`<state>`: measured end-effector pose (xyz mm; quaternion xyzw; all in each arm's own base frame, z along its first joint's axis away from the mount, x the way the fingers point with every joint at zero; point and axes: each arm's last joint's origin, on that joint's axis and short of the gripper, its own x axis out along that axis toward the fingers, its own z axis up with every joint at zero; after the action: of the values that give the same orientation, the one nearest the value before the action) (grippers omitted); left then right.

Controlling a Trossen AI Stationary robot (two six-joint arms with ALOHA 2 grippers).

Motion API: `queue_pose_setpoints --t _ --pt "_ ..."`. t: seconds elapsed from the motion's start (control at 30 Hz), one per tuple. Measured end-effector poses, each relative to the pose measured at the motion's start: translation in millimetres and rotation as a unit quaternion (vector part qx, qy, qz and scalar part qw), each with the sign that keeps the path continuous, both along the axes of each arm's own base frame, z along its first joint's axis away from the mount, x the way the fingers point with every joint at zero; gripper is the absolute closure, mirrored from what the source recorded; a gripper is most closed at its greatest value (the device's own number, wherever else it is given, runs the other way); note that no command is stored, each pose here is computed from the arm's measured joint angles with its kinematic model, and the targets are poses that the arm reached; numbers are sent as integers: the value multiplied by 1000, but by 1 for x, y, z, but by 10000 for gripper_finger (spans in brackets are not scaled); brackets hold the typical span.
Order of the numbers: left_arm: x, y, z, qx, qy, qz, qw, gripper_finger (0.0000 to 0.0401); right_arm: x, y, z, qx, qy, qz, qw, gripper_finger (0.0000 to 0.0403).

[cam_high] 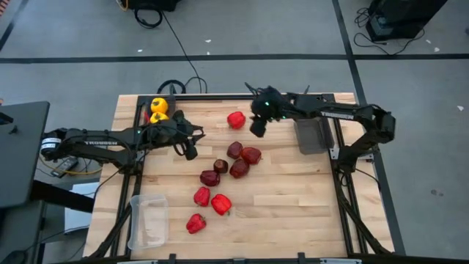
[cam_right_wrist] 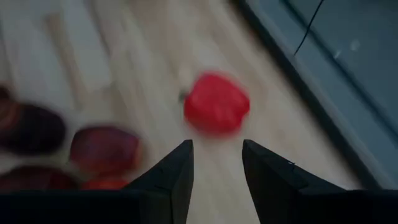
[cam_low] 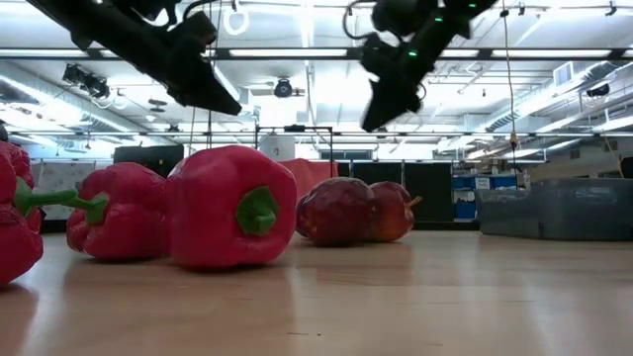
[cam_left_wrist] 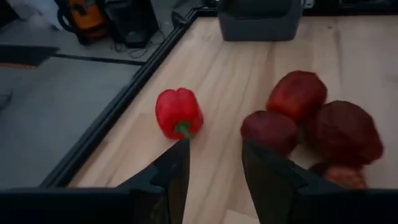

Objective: Sort produce into baskets
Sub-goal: Put the red bell pepper into the right black transparent bin

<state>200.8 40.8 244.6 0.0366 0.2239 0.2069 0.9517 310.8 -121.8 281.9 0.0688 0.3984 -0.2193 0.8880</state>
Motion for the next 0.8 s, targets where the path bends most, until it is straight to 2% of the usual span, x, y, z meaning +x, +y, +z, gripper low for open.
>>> queue_pose_setpoints --t 0.13,0.23,0.37,0.5,0.8 --pt "8 14 -13 -17 26 6 1000 249 23 -10 0 -21 10 19 1000 254" --pt "17 27 -28 -46 45 17 998 249 38 -14 -17 -47 37 59 996 254" --pt "29 40 -45 -57 58 37 996 249 53 -19 -48 -94 96 122 983 254" --pt "39 49 -56 -65 50 50 995 249 59 -24 -68 -126 146 98 976 254" --pt "66 80 -65 -100 64 56 991 249 60 -37 -80 -87 125 56 987 254"
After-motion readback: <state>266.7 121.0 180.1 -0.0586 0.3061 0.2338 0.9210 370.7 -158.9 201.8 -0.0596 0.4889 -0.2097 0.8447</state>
